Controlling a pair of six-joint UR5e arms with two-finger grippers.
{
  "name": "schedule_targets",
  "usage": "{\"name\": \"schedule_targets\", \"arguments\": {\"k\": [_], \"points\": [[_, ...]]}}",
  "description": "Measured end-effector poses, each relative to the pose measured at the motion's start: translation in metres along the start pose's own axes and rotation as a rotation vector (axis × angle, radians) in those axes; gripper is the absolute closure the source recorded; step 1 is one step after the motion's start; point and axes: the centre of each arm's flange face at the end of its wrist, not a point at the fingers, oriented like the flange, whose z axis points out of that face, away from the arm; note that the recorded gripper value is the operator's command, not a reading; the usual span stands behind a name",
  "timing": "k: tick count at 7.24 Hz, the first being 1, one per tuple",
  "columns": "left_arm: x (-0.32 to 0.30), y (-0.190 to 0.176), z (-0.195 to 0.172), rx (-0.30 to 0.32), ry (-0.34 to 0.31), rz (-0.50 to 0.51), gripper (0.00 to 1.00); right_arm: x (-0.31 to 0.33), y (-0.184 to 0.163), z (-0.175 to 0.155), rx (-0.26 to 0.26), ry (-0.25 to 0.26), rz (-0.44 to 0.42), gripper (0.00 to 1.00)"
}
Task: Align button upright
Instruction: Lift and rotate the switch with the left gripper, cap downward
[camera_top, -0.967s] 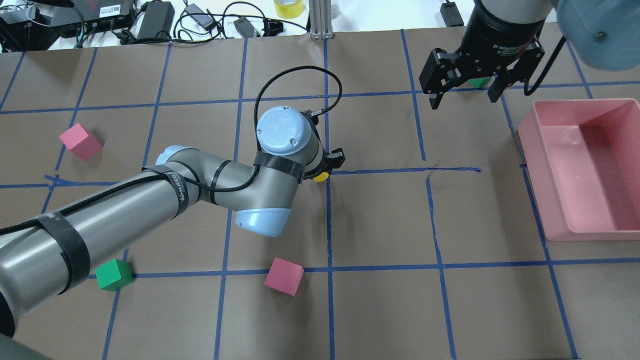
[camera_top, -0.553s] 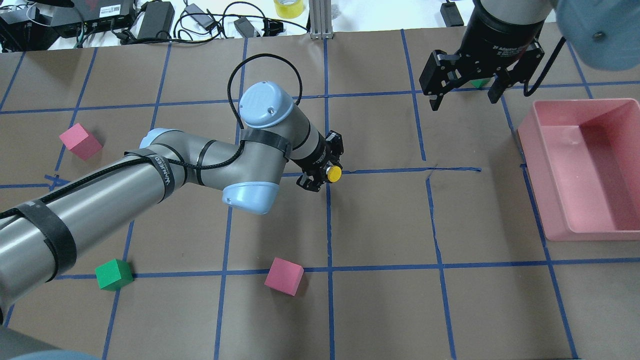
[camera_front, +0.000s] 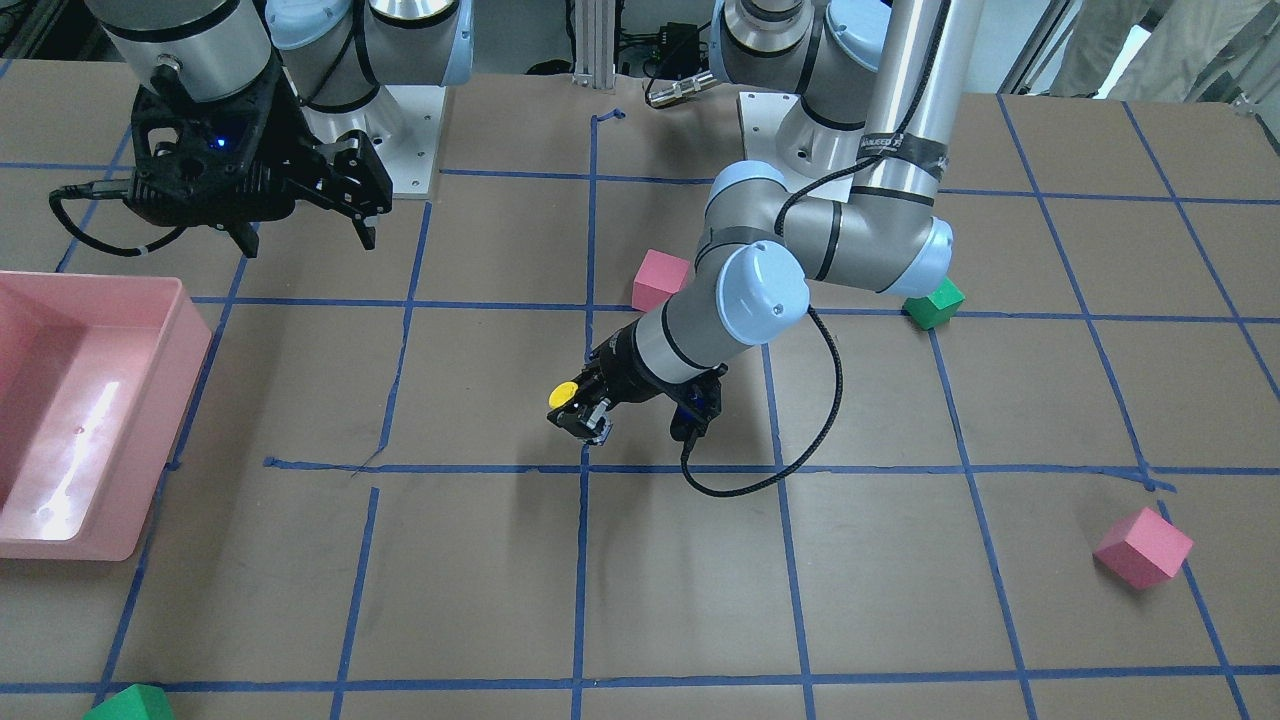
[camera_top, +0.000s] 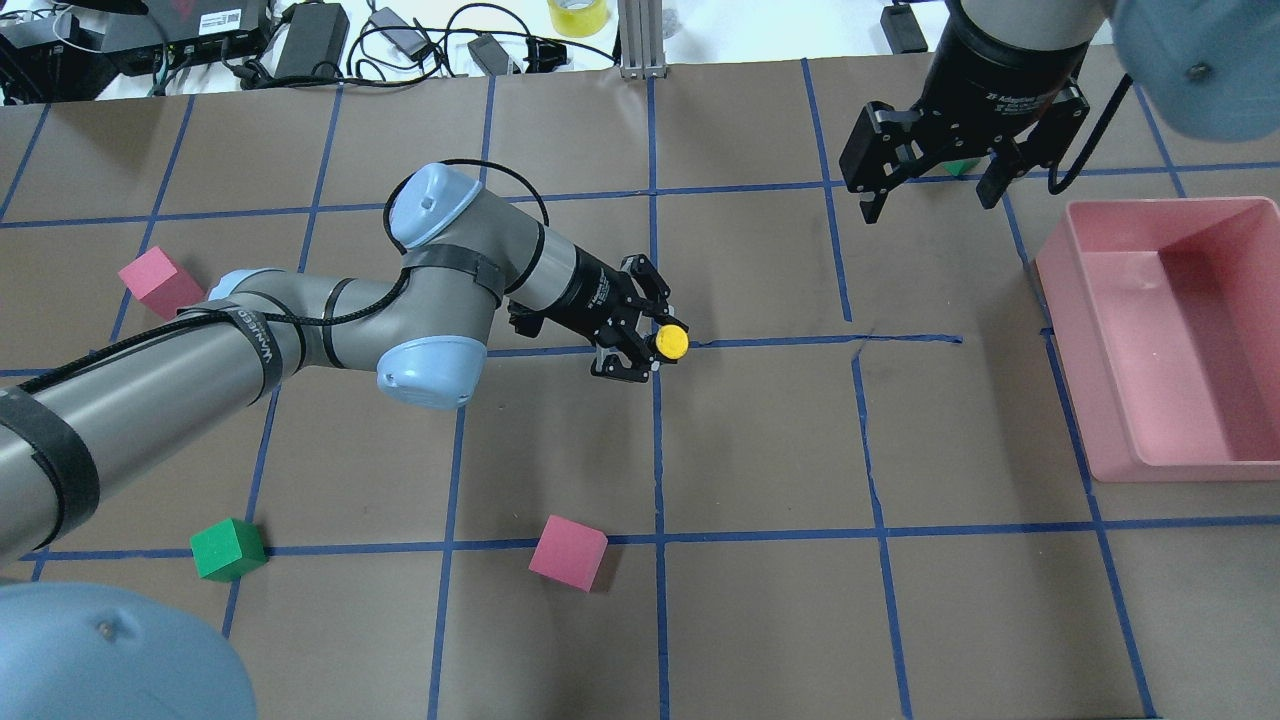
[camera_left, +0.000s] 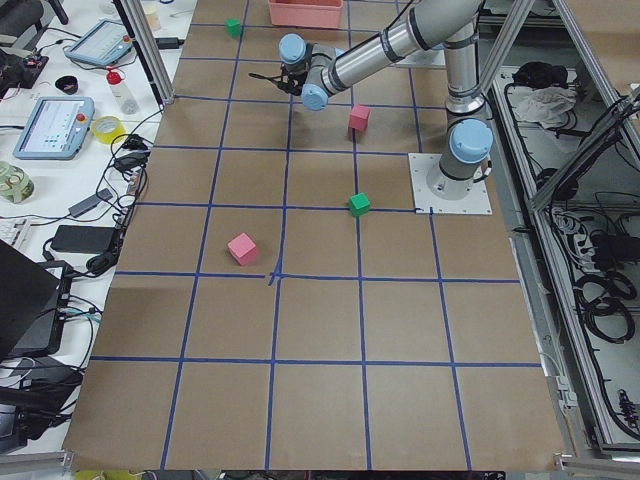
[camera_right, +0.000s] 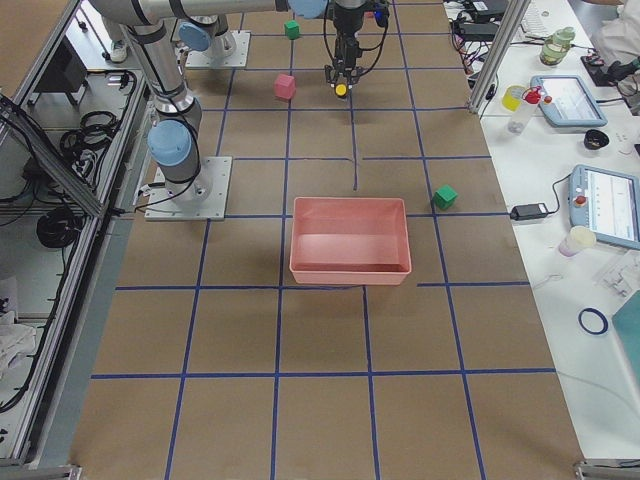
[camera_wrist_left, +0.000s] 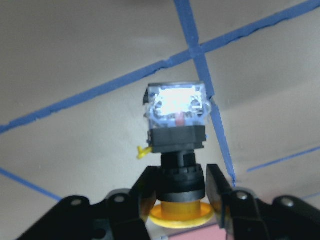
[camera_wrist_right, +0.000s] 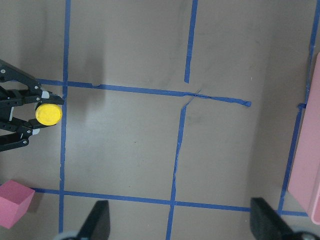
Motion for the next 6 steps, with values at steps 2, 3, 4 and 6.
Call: {"name": "schedule_targets", "arguments": {"k": [2, 3, 4, 6], "points": [[-0.012, -0.021, 0.002, -0.062, -0.002, -0.038, 1.0, 0.0, 0.001, 0.0, -0.003, 0.002, 0.0, 0.0], [-0.016, -0.029, 0.001, -0.093, 0.004, -0.053, 1.0, 0.0, 0.001, 0.0, -0.005, 0.002, 0.0, 0.0], [-0.017, -0.033, 0.002, -0.125, 0.009, -0.059, 1.0, 0.0, 0.001, 0.0, -0.006, 0.003, 0.0, 0.0], [-0.02, -0.042, 0.01, -0.163, 0.003, -0.056, 1.0, 0.0, 0.001, 0.0, -0.006, 0.003, 0.0, 0.0]]}}
